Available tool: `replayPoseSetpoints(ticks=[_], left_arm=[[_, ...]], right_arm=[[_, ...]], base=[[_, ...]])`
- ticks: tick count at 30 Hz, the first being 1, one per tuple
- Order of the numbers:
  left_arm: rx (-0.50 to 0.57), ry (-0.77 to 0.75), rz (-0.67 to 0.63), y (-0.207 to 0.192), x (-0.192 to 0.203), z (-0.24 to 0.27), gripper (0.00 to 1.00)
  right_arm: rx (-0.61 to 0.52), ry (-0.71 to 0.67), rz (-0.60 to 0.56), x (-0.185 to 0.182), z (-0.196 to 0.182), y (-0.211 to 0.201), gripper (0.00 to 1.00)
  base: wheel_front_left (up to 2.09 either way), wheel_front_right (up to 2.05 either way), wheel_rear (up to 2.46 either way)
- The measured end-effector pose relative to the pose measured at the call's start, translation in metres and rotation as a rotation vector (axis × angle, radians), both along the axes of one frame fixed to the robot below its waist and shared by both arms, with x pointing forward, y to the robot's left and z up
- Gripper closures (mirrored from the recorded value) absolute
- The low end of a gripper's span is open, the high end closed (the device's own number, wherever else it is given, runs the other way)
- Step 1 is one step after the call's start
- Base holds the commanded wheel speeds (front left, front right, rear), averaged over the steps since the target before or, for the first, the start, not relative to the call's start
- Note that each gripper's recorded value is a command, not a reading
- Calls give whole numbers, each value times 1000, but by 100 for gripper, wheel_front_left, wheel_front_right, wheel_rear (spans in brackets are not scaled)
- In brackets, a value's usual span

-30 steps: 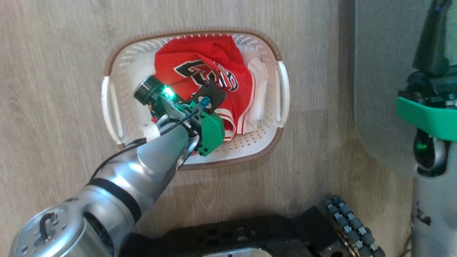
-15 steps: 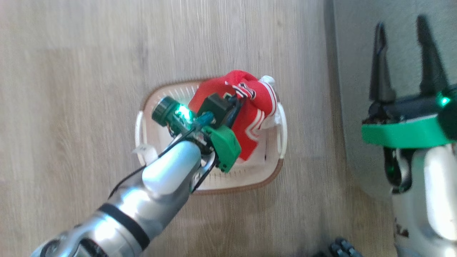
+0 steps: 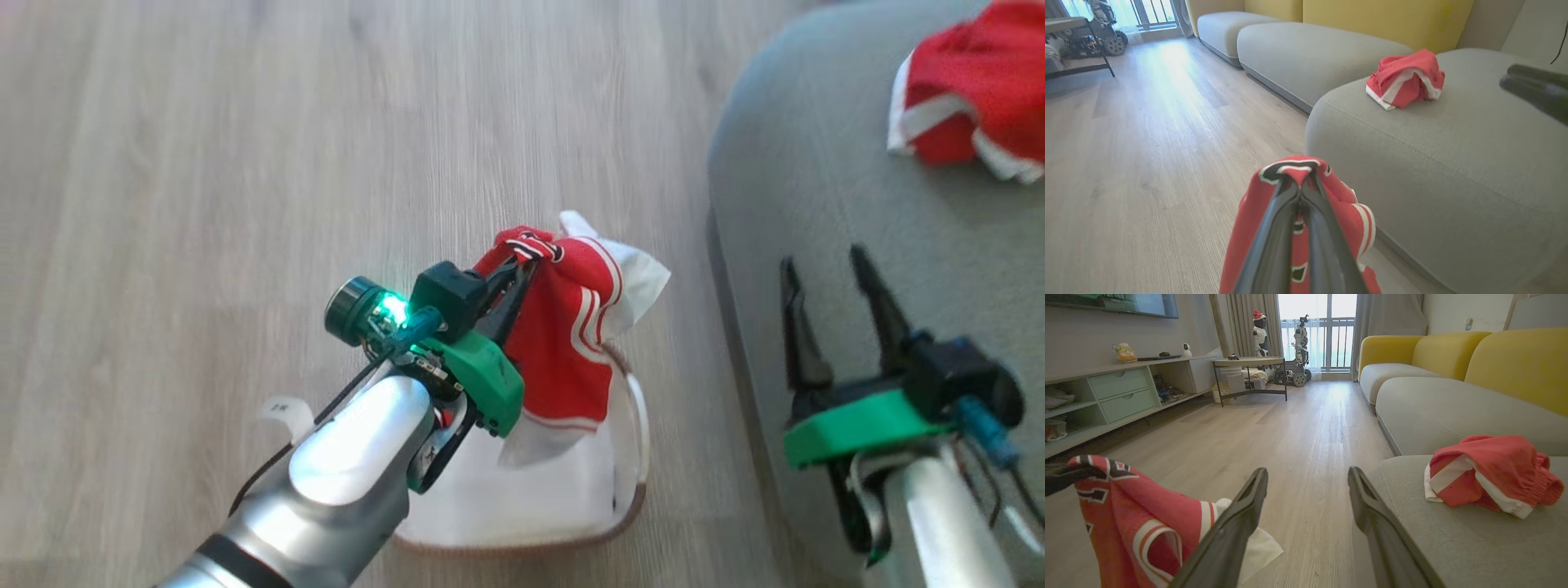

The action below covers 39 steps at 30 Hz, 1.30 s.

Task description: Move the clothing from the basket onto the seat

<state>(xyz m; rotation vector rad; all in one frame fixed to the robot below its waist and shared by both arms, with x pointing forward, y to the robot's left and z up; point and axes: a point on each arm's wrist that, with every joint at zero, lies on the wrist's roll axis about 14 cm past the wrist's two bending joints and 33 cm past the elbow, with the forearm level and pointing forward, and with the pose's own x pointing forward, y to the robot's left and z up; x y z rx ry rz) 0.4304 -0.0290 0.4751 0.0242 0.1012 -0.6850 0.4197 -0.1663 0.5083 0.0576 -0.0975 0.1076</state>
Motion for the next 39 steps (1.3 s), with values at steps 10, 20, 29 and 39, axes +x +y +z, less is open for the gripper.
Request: replayPoseSetpoints(ticks=[10, 20, 29, 39], left_arm=[[-55, -234, 28, 12, -25, 105, 100], [-82, -400, 11, 5, -39, 183, 100], [-82, -434, 0, -3, -43, 204, 100], [-71, -437, -5, -7, -46, 205, 100]], right_arm=[[35, -54, 75, -49, 25, 26, 0], [43, -56, 244, -65, 28, 82, 0], [71, -15, 434, -79, 22, 142, 0], [133, 16, 549, -82, 27, 176, 0]], base=[[0, 0, 0], [0, 0, 0], [0, 0, 0], [0, 0, 0]])
